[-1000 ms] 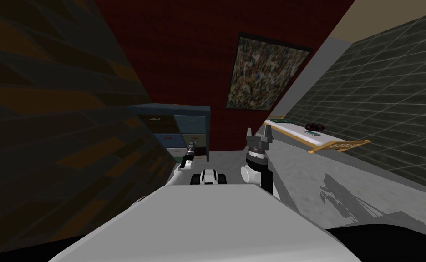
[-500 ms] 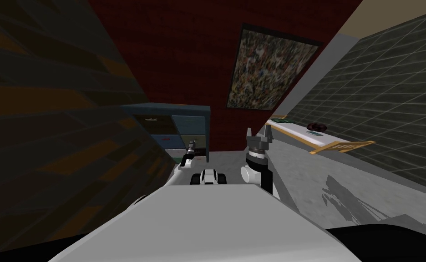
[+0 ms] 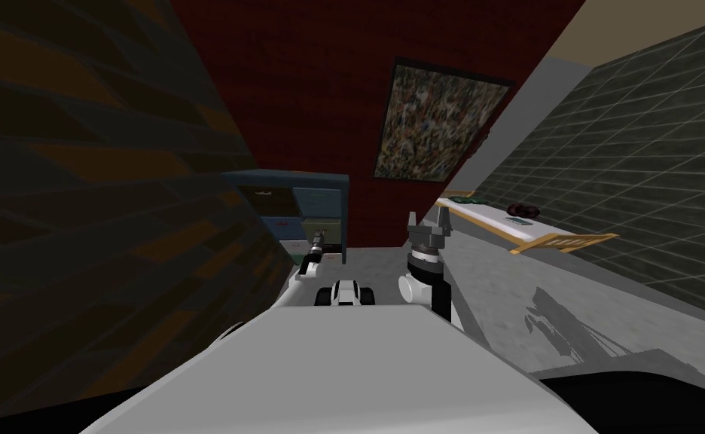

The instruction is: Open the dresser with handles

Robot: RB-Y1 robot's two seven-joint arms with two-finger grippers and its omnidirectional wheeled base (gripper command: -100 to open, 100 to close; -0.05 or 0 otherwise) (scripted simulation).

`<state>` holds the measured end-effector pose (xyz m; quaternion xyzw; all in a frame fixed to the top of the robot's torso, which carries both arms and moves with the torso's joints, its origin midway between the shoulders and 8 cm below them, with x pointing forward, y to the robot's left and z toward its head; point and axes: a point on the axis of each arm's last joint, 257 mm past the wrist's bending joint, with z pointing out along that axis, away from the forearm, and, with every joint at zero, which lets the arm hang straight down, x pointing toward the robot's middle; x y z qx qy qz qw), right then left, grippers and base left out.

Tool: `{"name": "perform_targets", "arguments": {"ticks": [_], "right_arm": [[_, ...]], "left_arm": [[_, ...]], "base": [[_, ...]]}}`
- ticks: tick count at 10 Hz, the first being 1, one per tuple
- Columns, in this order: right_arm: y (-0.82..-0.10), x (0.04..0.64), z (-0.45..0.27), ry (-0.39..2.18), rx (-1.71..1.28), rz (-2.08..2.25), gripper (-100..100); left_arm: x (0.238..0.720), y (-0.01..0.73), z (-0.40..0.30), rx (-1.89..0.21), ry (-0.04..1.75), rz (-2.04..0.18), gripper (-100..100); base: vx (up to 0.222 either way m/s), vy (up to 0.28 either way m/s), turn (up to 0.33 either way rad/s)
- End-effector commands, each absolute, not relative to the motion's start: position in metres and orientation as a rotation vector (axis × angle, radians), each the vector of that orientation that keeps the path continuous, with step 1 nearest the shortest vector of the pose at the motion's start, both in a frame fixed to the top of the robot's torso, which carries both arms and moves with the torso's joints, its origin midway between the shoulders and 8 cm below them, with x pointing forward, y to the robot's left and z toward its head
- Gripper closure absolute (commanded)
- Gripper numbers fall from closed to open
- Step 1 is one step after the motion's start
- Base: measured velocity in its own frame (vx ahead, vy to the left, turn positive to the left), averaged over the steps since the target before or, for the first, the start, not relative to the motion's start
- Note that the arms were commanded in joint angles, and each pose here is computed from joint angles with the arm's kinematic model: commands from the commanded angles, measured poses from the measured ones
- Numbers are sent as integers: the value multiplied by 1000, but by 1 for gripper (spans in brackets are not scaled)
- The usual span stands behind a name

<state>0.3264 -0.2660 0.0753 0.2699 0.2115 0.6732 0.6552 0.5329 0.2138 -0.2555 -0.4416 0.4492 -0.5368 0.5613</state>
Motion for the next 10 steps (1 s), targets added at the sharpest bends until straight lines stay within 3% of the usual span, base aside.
{"name": "perform_targets", "arguments": {"ticks": [1, 4, 5, 10], "right_arm": [[-266, 326, 75, 480, 612, 1526, 0], [-266, 326, 75, 480, 612, 1526, 0], [-266, 326, 75, 479, 612, 1526, 0], [-266, 326, 75, 480, 612, 1526, 0]], "left_arm": [[532, 212, -257, -1041, 1065, -1266, 100], [531, 209, -253, -1034, 1065, -1273, 100], [543, 206, -245, -1034, 1075, -1281, -100], [570, 200, -217, -1024, 1090, -1301, -100]], "base": [[-138, -3, 25], [-191, -2, 27], [-122, -19, 78], [-31, -17, 51]]}}
